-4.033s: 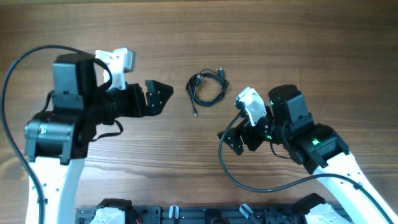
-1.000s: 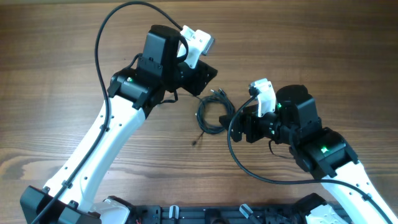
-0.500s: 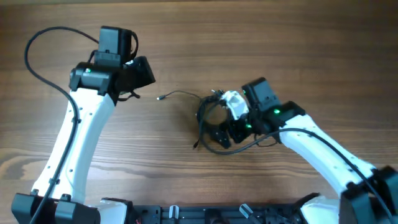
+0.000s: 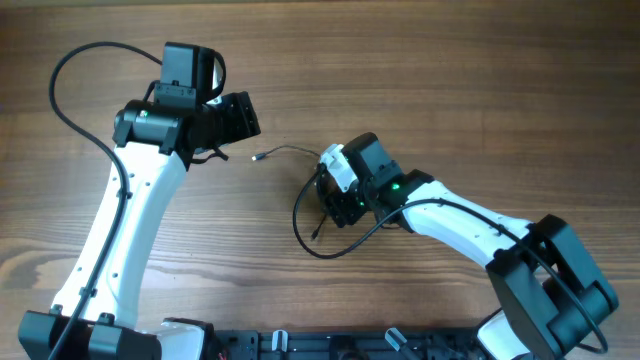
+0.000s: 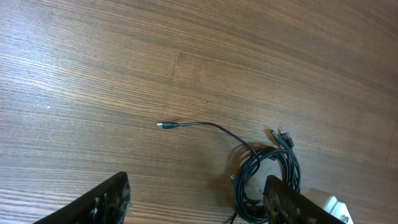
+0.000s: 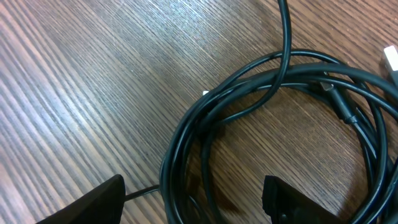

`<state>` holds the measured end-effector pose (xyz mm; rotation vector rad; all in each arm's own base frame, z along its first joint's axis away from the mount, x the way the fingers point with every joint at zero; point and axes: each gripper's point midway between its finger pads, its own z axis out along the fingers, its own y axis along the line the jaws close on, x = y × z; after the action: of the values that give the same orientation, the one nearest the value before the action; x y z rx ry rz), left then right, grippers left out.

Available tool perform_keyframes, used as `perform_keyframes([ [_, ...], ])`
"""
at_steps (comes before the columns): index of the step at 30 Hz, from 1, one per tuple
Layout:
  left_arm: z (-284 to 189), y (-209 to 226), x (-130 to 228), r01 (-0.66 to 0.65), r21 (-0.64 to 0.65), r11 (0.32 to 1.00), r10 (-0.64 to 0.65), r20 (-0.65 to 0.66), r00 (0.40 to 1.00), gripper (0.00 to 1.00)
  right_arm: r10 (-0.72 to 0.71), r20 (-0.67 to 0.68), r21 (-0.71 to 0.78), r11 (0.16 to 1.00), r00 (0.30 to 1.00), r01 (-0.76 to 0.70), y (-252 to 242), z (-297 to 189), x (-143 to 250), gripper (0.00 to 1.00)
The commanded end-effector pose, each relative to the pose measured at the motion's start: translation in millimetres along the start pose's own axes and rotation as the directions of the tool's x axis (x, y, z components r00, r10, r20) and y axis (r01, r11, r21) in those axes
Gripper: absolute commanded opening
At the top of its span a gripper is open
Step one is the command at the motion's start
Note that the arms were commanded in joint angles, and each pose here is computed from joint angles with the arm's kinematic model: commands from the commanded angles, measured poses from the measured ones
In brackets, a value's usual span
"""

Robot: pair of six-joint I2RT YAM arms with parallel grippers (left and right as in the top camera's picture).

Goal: Untangle cables

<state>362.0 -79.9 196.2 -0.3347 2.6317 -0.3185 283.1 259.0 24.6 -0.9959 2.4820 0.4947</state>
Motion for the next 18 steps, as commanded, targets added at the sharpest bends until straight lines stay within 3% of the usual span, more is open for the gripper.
perform_keyframes([
  [1,-8,-6,-2,-0.027,0.024,0.999,0.026,0.017,1.000,0.71,0.025,-0.043,0.018,1.000,0.999,-0.024,-5,10,12,0.73],
  [6,-7,-6,-3,-0.027,0.025,0.999,0.027,0.021,0.999,0.71,0.044,-0.109,-0.023,0.999,0.993,-0.047,1,24,30,0.72],
  [7,-7,-6,-3,-0.027,0.025,0.999,0.027,0.020,0.999,0.71,0.046,-0.116,-0.023,0.999,0.992,-0.049,1,25,32,0.67],
  [10,-7,-6,-2,-0.027,0.024,0.999,0.027,0.017,0.999,0.71,0.097,-0.114,-0.027,0.995,0.989,-0.101,2,25,31,0.28],
  [11,-6,-6,-2,-0.027,0.024,0.999,0.026,0.016,1.000,0.71,0.115,-0.109,-0.048,0.991,0.987,-0.121,6,25,29,0.21],
  [14,-3,-4,2,-0.026,0.017,1.000,0.026,0.003,1.000,0.72,0.182,-0.080,-0.133,0.972,0.980,-0.192,22,15,13,0.04],
  [18,-3,-3,3,-0.025,0.015,1.000,0.025,-0.003,1.000,0.73,0.114,0.083,-0.164,0.981,0.990,-0.099,35,-45,-49,0.04],
])
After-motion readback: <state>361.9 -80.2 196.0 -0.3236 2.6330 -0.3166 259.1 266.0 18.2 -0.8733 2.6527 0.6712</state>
